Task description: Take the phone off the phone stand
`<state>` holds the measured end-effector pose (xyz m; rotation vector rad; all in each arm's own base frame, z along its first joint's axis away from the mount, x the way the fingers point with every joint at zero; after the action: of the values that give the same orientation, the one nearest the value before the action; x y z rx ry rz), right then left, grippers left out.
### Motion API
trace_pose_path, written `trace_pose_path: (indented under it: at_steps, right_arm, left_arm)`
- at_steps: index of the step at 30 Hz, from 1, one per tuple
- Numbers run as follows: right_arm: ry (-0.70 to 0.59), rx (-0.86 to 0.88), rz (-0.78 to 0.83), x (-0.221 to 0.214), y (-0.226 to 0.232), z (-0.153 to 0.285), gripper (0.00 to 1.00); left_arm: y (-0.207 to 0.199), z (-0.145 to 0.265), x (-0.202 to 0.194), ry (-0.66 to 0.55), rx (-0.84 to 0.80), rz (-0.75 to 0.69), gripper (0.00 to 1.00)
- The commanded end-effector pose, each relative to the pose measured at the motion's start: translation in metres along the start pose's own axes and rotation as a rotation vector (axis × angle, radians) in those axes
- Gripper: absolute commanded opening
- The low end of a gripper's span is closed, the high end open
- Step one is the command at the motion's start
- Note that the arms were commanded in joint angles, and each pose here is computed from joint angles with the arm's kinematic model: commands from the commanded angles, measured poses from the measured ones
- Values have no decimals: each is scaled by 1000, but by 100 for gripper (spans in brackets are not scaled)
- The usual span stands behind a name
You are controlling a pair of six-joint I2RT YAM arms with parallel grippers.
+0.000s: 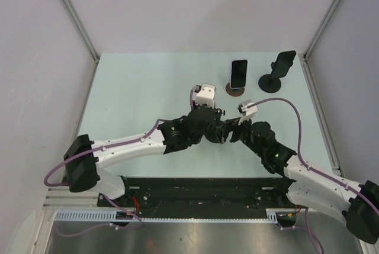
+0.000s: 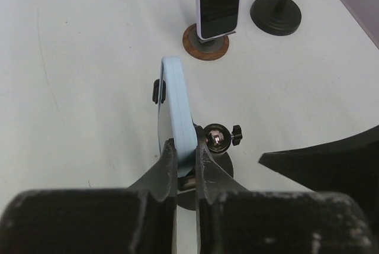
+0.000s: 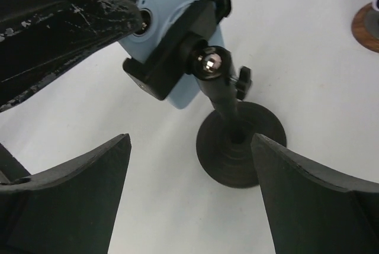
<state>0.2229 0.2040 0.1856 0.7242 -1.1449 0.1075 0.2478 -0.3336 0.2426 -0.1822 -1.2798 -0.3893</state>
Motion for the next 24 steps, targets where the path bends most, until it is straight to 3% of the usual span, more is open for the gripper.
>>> trace_pose_path:
  at_steps: [1, 17, 20, 24]
  right_arm:
    - [-170, 79, -41, 25, 25, -10, 88]
    - [-296, -43, -120, 16, 31, -27, 71]
    - [-304, -65, -125, 14, 29, -30, 65]
    - [-320, -101, -130, 15, 23, -29, 47]
  left_arm:
    - [-14, 17, 32, -66, -106, 177, 0]
    - [-21, 29, 36, -80, -114, 189, 0]
    - [-22, 30, 38, -84, -121, 191, 1]
    - [-24, 31, 39, -84, -135, 185, 0]
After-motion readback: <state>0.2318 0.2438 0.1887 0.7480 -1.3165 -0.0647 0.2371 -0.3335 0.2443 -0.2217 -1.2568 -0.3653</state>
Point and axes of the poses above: each gripper's point midway between its finger pads, its own z axis back along the fingers, its own y axis along the line the jaws close on, x = y × z, the point moved 3 cm from there along z, back along the fingers, and after that the axes turned 12 degrees about -z, right-handed, at the moved point
